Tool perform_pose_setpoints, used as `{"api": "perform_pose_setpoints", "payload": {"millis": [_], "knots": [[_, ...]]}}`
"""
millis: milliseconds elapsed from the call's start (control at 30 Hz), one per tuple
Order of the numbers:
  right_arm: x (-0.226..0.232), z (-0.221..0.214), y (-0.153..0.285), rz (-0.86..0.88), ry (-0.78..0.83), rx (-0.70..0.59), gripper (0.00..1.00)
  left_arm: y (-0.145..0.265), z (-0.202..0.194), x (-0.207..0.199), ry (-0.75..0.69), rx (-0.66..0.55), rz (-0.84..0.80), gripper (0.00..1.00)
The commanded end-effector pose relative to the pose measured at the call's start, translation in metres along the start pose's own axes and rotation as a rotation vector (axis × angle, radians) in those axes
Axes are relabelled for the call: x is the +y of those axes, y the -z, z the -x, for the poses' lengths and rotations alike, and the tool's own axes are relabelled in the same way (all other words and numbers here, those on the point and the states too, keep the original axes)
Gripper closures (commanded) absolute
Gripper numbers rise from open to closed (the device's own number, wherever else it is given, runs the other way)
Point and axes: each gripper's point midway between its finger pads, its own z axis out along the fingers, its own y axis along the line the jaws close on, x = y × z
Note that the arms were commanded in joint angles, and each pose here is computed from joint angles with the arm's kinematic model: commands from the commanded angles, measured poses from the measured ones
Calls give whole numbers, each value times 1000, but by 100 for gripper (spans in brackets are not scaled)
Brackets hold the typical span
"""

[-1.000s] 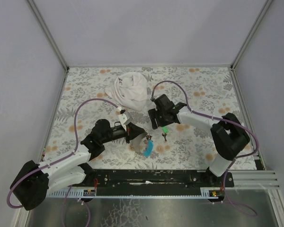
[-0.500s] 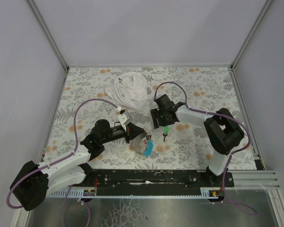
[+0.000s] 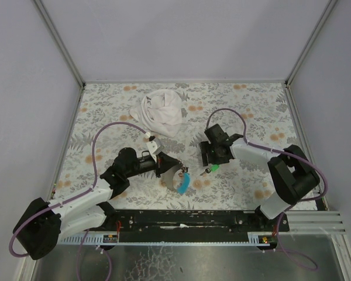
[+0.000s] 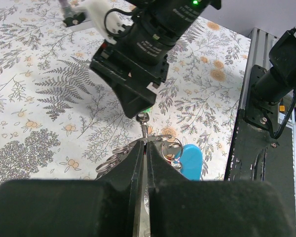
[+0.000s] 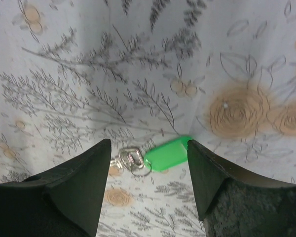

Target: Put the keys on the keyring

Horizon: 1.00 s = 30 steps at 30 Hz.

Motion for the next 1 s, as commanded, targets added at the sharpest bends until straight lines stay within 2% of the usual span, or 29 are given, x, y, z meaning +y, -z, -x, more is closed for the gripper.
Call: {"api": "perform_pose_setpoints", "payload": {"millis": [0,167,233,333,500,867,967], "knots": [[-2,-7,21,24,-35,-15,30,-3,10,-4,-15,-35,-25,100],[1,-7,43,88,94,-51,30,-2,11,-4,-15,-37,-25,100],[3,-10,46,111,163,-27,31,-2,10,-5,-16,-36,-27,100],[4,-15,48,137,290,35,38,-2,11,-4,-18,-37,-22,100],[-8,-12,53,82,459,80,40,1,13,-3,-29,-54,-6,100],[8,-17,40,97,810,110,45,3,15,-4,-30,-62,-8,100],[6,-14,34,66,845,112,53,3,16,-5,-32,-66,-10,100]]}}
